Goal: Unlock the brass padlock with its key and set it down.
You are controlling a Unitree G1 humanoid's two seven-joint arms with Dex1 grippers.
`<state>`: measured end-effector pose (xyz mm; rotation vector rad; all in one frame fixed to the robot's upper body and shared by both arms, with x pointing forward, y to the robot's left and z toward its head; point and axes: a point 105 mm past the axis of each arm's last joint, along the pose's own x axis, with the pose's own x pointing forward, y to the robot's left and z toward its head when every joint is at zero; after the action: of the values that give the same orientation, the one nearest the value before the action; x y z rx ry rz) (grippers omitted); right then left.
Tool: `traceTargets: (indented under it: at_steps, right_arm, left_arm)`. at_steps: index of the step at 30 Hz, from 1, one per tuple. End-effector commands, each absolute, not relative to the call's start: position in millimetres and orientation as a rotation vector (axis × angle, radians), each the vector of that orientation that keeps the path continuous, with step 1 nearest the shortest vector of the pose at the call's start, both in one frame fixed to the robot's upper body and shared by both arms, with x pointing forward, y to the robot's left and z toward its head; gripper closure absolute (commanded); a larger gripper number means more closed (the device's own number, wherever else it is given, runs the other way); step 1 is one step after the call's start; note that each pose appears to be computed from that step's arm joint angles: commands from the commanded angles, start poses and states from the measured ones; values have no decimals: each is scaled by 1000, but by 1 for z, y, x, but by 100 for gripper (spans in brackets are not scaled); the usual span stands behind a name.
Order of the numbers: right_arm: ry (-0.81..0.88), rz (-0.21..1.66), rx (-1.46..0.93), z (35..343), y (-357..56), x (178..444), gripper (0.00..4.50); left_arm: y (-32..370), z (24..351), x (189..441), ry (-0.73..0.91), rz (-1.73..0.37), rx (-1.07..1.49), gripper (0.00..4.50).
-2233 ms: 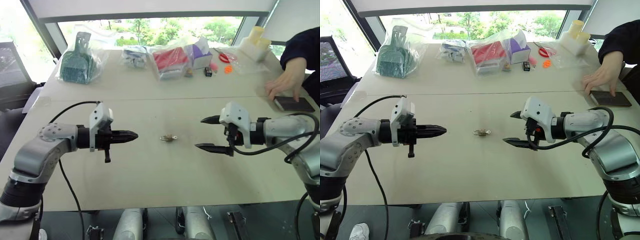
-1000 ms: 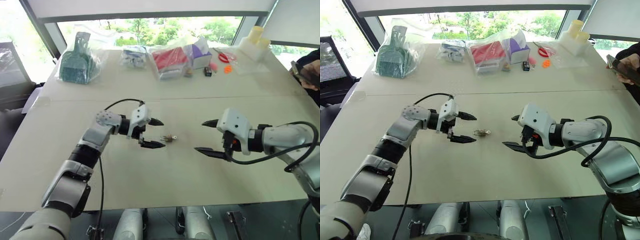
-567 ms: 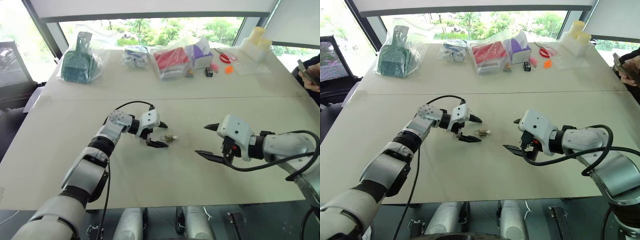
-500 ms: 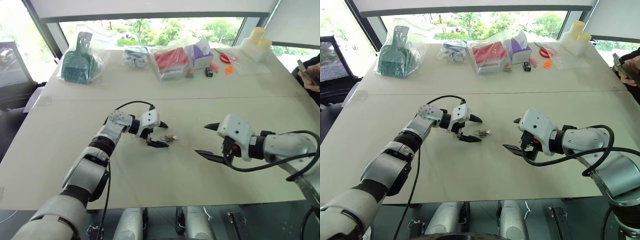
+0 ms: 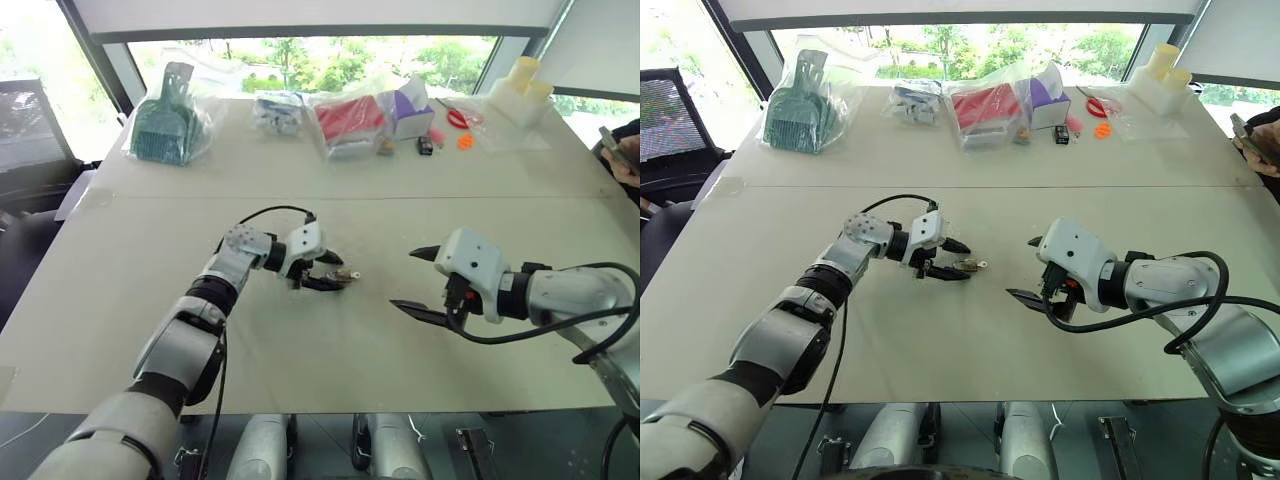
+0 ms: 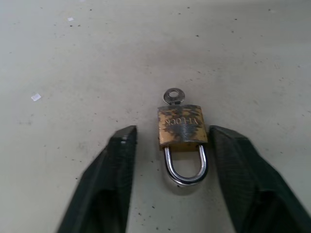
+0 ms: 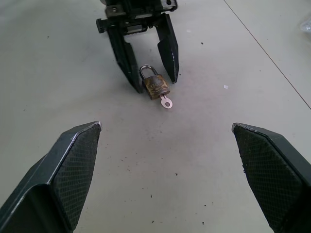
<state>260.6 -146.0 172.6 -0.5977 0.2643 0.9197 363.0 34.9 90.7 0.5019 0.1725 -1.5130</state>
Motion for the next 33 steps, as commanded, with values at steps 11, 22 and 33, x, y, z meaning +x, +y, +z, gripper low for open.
traceTargets:
  at_steps: [11, 22, 33]
  right_arm:
    - [114, 864, -962, 167, -144, 289, 0]
    - [-236, 803, -1221, 178, -104, 320, 0]
    - [-296, 837, -1225, 177, -87, 325, 144]
  left_arm:
    - [45, 129, 366, 92, -1517, 494, 378]
    - [56, 167, 360, 44, -1546, 506, 378]
    - [50, 175, 361, 18, -1543, 506, 378]
